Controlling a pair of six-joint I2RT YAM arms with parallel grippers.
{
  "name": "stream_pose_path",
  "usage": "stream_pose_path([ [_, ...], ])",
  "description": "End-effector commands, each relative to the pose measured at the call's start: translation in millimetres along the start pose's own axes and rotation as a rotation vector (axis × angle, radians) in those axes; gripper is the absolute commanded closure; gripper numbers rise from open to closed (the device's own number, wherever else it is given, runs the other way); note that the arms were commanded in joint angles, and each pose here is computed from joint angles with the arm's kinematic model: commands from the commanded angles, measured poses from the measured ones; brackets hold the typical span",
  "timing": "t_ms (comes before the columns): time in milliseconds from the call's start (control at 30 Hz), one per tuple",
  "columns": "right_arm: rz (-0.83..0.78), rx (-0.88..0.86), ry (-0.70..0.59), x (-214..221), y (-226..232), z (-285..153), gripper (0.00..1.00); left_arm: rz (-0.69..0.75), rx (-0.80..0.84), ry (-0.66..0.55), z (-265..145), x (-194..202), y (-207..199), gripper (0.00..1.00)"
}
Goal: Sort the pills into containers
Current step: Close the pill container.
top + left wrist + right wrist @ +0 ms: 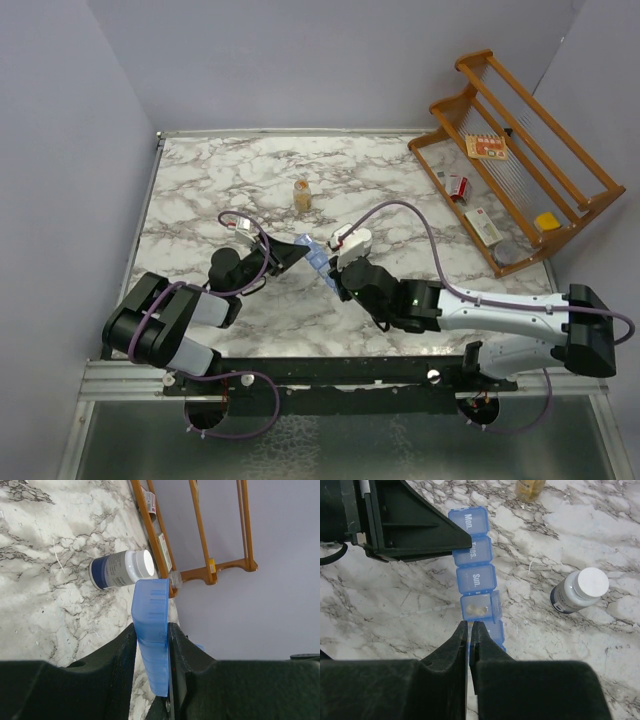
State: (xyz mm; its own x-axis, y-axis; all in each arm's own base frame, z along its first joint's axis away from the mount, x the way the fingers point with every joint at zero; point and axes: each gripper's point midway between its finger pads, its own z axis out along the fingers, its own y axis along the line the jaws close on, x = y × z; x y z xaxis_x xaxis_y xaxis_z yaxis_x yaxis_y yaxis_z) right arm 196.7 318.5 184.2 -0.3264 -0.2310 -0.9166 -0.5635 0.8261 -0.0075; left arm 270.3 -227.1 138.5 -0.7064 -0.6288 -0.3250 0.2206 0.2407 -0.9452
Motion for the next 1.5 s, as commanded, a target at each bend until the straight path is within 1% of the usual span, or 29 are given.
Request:
stream_pose_path([
  [0,-0.038,0.021,-0.043,-11.4,7.1,13.3,0.99,-0.009,0.035,0.036,2.2,2.3,-11.6,0.92],
  [167,-0.046,0.024,-0.053,-15.7,11.3,19.4,0.99,-0.045,0.037,0.070,1.7,7.9,-15.2,0.92],
  [300,-0.060,0.041,-0.042,-12.3,10.5,23.3,0.99,-0.036,0.036,0.083,-0.2,9.2,-20.8,0.92],
  [667,-0.055,0.056,-0.022,-1.6,10.7,29.2,0.98,0.002,0.026,0.065,-7.5,5.9,-31.5,0.92],
  [767,-0.049,0.060,-0.020,-1.3,9.4,28.3,0.95,0.004,0.020,0.064,-7.4,5.9,-30.2,0.93],
  [967,-0.043,0.062,-0.030,-5.1,7.8,25.3,0.77,0.009,0.009,0.058,-6.4,4.9,-27.0,0.93],
  [1000,-0.044,0.063,-0.030,-5.0,7.5,25.2,0.75,0.010,0.008,0.058,-6.2,4.7,-26.8,0.93],
  [1100,-0.043,0.060,-0.027,-4.0,8.3,25.5,0.75,0.010,0.007,0.056,-5.8,4.0,-26.6,0.93],
  [1233,-0.038,0.046,-0.027,-4.8,10.6,24.8,0.70,0.013,0.009,0.055,-5.2,3.7,-27.5,0.93],
  [1367,-0.038,0.025,-0.043,-10.4,12.6,22.2,0.70,0.014,0.002,0.055,-5.2,3.9,-24.9,0.93],
  [1467,-0.030,-0.001,-0.079,-23.0,14.6,16.8,0.70,0.012,-0.008,0.060,-5.0,5.5,-21.2,0.93],
])
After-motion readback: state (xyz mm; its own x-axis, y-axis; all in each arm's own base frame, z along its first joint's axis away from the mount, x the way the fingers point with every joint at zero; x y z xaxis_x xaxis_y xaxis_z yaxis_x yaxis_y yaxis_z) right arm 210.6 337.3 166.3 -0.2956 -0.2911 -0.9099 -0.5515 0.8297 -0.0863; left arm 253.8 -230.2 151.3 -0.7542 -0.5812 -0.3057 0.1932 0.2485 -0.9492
